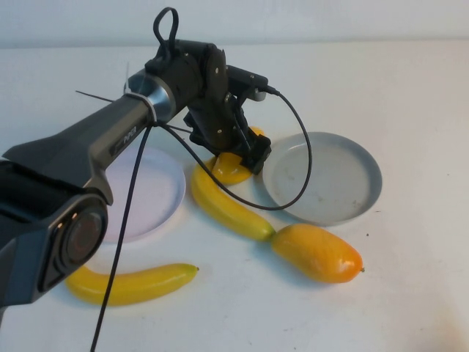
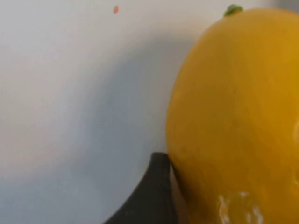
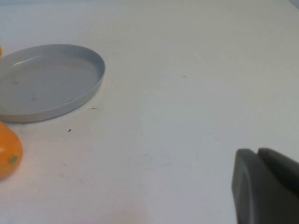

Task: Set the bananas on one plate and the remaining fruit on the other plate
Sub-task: Put one type of fruit in the left plate

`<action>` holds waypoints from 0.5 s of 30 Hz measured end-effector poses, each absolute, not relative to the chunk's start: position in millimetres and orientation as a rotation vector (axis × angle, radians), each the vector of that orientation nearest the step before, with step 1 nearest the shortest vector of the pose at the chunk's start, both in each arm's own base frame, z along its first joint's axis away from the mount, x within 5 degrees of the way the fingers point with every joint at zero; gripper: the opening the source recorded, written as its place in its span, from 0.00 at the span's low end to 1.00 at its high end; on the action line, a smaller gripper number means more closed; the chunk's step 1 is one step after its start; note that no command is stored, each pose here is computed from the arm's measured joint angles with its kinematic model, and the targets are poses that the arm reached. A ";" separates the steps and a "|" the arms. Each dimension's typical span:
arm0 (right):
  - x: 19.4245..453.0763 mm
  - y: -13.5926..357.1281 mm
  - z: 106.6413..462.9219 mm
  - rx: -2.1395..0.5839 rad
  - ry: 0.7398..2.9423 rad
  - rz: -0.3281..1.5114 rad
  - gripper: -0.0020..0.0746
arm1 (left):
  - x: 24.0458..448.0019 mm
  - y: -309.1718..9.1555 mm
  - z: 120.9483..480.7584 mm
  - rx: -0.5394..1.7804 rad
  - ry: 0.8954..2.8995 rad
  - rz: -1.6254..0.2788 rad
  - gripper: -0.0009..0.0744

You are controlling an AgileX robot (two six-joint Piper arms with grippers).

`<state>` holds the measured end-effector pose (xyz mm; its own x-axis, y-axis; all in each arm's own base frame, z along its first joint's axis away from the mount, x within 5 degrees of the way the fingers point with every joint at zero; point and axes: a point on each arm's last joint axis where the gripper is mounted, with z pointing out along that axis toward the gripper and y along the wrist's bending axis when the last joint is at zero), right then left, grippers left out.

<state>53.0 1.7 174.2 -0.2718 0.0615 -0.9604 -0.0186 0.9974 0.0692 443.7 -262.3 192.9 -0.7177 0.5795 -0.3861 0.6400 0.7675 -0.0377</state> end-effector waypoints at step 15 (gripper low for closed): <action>53.0 1.7 174.2 0.031 1.845 0.077 0.01 | 435.8 -257.6 212.7 0.989 2.635 -0.220 0.71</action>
